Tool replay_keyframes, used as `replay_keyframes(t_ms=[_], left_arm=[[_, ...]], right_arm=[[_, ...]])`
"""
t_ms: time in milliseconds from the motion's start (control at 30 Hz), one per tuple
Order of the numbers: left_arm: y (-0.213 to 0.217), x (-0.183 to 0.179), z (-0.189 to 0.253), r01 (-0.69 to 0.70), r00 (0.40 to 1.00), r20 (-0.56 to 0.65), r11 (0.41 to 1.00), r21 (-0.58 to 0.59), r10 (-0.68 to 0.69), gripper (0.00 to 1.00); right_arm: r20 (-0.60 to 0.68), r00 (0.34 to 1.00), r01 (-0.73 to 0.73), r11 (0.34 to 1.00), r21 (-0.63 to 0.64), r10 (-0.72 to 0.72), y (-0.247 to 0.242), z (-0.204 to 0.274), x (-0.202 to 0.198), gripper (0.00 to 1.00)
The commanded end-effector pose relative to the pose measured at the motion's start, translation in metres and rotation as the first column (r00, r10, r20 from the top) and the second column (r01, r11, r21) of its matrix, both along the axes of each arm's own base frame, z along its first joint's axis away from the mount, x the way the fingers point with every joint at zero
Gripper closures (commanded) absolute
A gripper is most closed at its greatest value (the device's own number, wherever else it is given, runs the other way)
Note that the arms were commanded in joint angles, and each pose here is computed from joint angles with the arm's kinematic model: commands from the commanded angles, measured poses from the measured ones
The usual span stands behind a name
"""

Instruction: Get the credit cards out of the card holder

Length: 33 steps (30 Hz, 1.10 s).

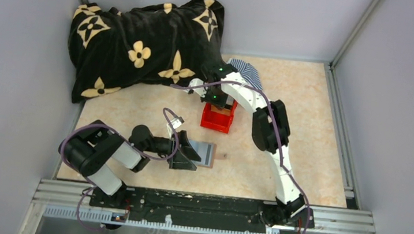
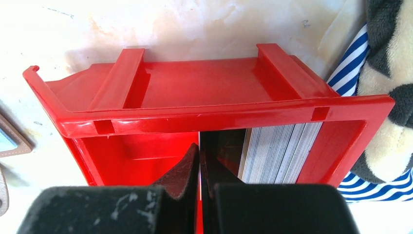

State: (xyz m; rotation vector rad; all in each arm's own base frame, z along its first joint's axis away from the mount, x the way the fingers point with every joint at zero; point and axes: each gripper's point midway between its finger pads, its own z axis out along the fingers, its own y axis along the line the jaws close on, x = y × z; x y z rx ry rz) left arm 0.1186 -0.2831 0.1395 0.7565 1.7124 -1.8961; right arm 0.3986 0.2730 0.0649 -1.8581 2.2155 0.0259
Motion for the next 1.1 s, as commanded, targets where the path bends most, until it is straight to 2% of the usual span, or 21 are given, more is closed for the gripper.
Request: replay_keyframes(t_ms=[0, 233, 333, 433, 800, 1067], left_arm=[[0.000, 0.000, 0.031, 0.023, 0.978, 0.211, 0.991, -0.130, 0.005, 0.05], [0.001, -0.001, 0.033, 0.021, 0.978, 0.210, 0.991, -0.133, 0.007, 0.05], [0.001, -0.001, 0.033, 0.020, 0.978, 0.208, 0.991, -0.133, 0.008, 0.05], [0.001, -0.001, 0.032, 0.018, 0.978, 0.206, 0.991, -0.133, 0.009, 0.05], [0.001, -0.001, 0.031, 0.026, 0.979, 0.204, 0.991, -0.128, 0.001, 0.06], [0.002, -0.003, 0.031, 0.028, 0.979, 0.204, 0.991, -0.127, -0.002, 0.06]], right_arm=[[0.009, 0.999, -0.040, 0.999, -0.029, 0.041, 0.000, -0.001, 0.002, 1.00], [0.046, 0.998, -0.030, 0.999, -0.013, 0.030, 0.005, -0.003, 0.012, 1.00], [0.080, 0.997, -0.015, 1.000, -0.020, 0.017, 0.004, -0.001, 0.019, 0.89], [0.120, 0.993, 0.001, 1.000, -0.005, 0.000, 0.004, 0.005, 0.028, 0.82], [0.209, 0.977, 0.041, 0.998, 0.044, -0.049, 0.006, 0.025, 0.042, 0.82], [0.253, 0.964, 0.065, 0.994, 0.091, -0.086, 0.007, 0.038, 0.055, 0.85]])
